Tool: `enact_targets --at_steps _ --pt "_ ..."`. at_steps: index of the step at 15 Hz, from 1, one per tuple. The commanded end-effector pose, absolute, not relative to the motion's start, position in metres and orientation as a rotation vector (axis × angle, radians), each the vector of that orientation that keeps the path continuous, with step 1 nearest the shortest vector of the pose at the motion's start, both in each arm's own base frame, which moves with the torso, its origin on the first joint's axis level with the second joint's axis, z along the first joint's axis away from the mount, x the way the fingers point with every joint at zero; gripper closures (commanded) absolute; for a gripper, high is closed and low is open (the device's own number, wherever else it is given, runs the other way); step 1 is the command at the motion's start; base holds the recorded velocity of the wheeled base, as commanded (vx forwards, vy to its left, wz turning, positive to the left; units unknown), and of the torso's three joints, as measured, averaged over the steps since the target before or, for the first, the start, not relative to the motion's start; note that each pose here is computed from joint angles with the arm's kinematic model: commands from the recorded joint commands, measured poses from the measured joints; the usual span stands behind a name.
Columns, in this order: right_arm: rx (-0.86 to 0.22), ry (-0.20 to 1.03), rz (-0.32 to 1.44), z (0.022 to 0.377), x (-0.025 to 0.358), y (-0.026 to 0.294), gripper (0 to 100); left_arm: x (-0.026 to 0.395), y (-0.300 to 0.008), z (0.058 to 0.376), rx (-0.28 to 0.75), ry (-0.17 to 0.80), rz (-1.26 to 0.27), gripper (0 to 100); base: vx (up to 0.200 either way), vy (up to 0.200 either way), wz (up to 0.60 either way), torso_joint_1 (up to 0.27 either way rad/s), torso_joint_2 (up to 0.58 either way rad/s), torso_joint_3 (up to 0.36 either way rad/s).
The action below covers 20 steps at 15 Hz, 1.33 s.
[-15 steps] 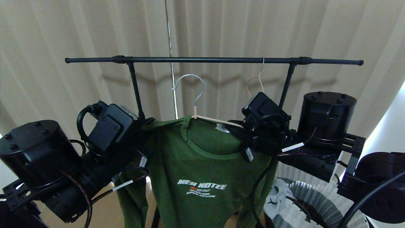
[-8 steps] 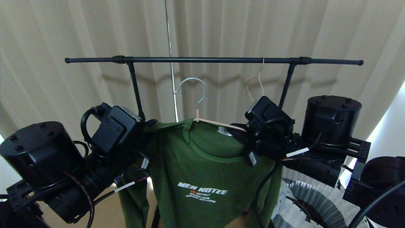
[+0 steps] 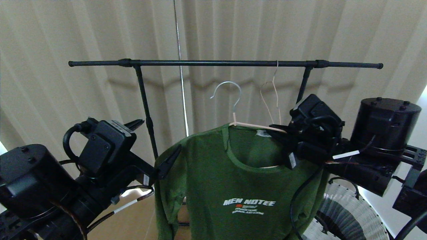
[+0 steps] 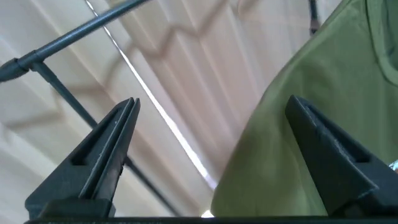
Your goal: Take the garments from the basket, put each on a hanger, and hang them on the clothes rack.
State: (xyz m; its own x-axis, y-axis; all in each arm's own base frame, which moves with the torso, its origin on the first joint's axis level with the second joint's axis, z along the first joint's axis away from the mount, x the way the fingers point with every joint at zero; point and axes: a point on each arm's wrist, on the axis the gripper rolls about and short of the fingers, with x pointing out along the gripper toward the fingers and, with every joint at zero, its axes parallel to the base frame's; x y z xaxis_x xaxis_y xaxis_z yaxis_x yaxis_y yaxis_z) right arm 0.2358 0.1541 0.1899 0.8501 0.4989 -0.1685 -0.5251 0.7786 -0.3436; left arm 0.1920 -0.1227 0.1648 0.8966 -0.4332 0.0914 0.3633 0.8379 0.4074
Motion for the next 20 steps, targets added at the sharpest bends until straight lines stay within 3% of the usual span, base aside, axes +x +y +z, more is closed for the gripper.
enact_targets --at_steps 1,3,9,12,17,18,20 --pt "-0.364 0.031 0.504 0.204 0.226 0.134 100 0.19 -0.12 0.162 0.375 -0.173 -0.421 0 0.0 0.0 0.0 0.0 0.0 0.0" --pt "-0.346 0.016 0.482 0.209 0.222 0.126 100 0.185 -0.116 0.156 0.369 -0.144 -0.421 0 0.0 0.0 0.0 0.0 0.0 0.0" --pt "-0.32 0.021 0.494 0.206 0.201 0.115 100 0.17 -0.086 0.112 0.441 0.078 -0.378 0 0.0 0.0 0.0 0.0 0.0 0.0" --pt "-0.305 -0.023 0.529 0.208 0.198 0.121 100 0.171 -0.089 0.103 0.451 0.116 -0.42 0 0.0 0.0 0.0 0.0 0.0 0.0" --pt "-0.3 -0.045 0.568 0.211 0.193 0.125 100 0.171 -0.092 0.104 0.438 0.1 -0.51 0 0.0 0.0 0.0 0.0 0.0 0.0" --pt "-0.299 -0.047 0.567 0.211 0.193 0.125 100 0.171 -0.092 0.104 0.438 0.1 -0.51 100 0.0 0.0 0.0 0.0 0.0 0.0" --pt "-0.297 -0.053 0.567 0.212 0.191 0.124 100 0.173 -0.092 0.105 0.438 0.094 -0.506 100 0.0 0.0 0.0 0.0 0.0 0.0"
